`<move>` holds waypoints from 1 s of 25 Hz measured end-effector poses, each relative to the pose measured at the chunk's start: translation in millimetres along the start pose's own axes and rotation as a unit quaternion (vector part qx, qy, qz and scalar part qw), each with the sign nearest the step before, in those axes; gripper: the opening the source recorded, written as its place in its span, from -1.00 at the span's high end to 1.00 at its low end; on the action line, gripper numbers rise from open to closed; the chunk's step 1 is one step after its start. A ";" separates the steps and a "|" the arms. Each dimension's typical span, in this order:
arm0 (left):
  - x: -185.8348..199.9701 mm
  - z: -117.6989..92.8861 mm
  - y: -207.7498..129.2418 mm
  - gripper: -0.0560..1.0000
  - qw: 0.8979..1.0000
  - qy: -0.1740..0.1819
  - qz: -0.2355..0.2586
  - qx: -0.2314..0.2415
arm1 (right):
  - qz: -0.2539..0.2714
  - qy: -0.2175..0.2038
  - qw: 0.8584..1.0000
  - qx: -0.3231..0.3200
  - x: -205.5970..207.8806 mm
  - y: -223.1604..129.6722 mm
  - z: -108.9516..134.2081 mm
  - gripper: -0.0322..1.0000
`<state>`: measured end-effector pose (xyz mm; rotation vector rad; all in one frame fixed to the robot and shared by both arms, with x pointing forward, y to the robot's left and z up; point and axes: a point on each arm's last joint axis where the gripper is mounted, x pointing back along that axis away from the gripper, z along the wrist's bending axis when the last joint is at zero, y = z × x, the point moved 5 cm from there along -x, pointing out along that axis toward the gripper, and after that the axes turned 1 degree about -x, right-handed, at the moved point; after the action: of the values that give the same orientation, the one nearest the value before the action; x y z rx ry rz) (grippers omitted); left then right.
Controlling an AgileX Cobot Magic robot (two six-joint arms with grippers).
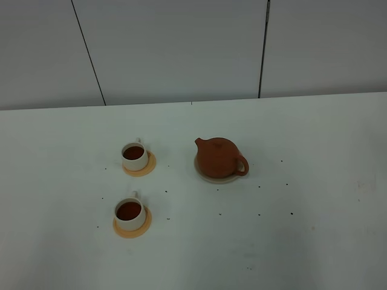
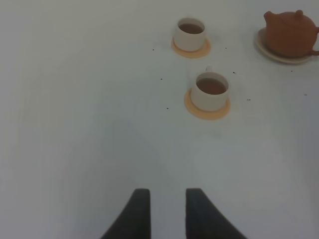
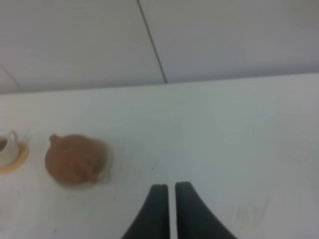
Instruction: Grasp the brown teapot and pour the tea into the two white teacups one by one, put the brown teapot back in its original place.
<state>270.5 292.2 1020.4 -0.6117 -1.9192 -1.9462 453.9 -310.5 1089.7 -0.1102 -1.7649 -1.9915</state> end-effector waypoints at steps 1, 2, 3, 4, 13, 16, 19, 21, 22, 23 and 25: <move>0.0 0.0 0.0 0.44 1.000 0.000 0.000 0.000 | 0.003 0.005 1.000 0.006 0.5 -4.3 6.0 0.91; 0.0 0.0 0.0 0.44 1.000 0.000 0.000 0.000 | 0.007 0.014 1.000 0.010 1.8 -8.1 13.7 0.91; 0.0 0.0 0.0 0.44 1.000 0.000 0.000 0.000 | 0.012 0.022 1.000 0.009 3.7 -11.2 20.9 0.91; 0.0 0.0 0.0 0.44 1.000 0.000 0.000 0.000 | 0.016 0.027 0.999 0.009 6.7 -13.4 26.5 0.91; 0.0 0.0 0.0 0.44 1.000 0.000 0.000 0.000 | 0.017 -0.015 0.999 0.044 57.7 -32.7 60.9 0.91; 0.0 0.0 0.0 0.44 1.000 0.000 0.000 0.000 | 0.016 -0.024 0.998 0.061 71.8 -49.7 71.7 0.91; 0.0 0.0 0.0 0.44 1.000 0.000 0.000 0.000 | 0.019 -0.011 0.997 0.069 82.6 -64.2 82.2 0.91; 0.0 0.0 0.0 0.44 1.000 0.000 0.000 0.000 | 0.024 -0.004 0.997 0.073 89.7 -72.0 86.7 0.91; 0.0 0.0 0.0 0.44 1.000 0.000 0.000 0.000 | 0.028 0.000 0.997 0.077 93.3 -76.4 88.5 0.91; 0.0 0.0 0.0 0.44 1.000 0.000 0.000 0.000 | 0.036 -0.002 0.996 0.080 96.6 -80.8 88.5 0.91; 0.0 0.0 0.0 0.44 1.000 0.000 0.000 0.000 | 0.048 -0.002 0.995 0.087 104.2 -89.7 88.9 0.91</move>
<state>270.5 292.2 1020.4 -0.6117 -1.9192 -1.9462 304.3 -250.8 1060.3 -0.1392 -1.8893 -1.7629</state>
